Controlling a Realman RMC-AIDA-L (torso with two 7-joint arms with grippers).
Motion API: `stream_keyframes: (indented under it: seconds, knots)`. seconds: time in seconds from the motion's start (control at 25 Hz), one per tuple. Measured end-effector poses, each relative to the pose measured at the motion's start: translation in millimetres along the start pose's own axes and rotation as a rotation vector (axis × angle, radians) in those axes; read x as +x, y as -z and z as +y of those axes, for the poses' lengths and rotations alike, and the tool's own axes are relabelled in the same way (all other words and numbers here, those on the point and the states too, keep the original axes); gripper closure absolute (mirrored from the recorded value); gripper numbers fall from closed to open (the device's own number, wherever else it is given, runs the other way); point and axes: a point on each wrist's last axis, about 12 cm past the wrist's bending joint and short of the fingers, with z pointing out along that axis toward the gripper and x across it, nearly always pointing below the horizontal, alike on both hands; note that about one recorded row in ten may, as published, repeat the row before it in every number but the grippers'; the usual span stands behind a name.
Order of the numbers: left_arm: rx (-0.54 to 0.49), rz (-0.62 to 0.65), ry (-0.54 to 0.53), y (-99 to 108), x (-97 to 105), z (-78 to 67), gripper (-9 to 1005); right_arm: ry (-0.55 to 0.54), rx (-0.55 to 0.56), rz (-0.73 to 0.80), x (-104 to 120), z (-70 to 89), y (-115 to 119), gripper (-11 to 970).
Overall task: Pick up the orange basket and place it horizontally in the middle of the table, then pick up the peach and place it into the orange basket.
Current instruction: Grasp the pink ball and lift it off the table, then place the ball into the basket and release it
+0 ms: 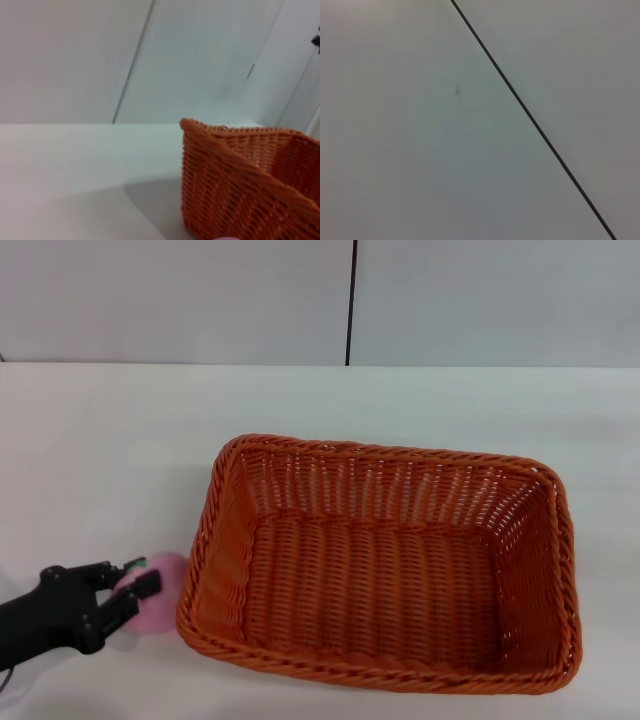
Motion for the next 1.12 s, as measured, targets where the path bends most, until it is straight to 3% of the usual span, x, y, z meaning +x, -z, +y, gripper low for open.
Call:
stream_keyframes:
  seconds: [0.36, 0.68, 0.88, 1.12]
  knots:
    - [-0.081, -0.136, 0.018, 15, -9, 5.5, 816, 0.002, 0.013, 0.006, 1, -1.5, -1, 404]
    - [-0.206, -0.437, 0.032, 21, -31, 12.5, 878, 0.000, 0.018, 0.009, 1, -1.8, -3, 403]
    - [-0.077, -0.571, 0.035, -3, -50, 3.6, 912, -0.008, 0.024, 0.013, 4, -1.2, -3, 403]
    - [0.138, -0.540, -0.003, -53, -70, -9.7, 906, -0.019, 0.033, 0.021, 9, -1.0, -2, 403]
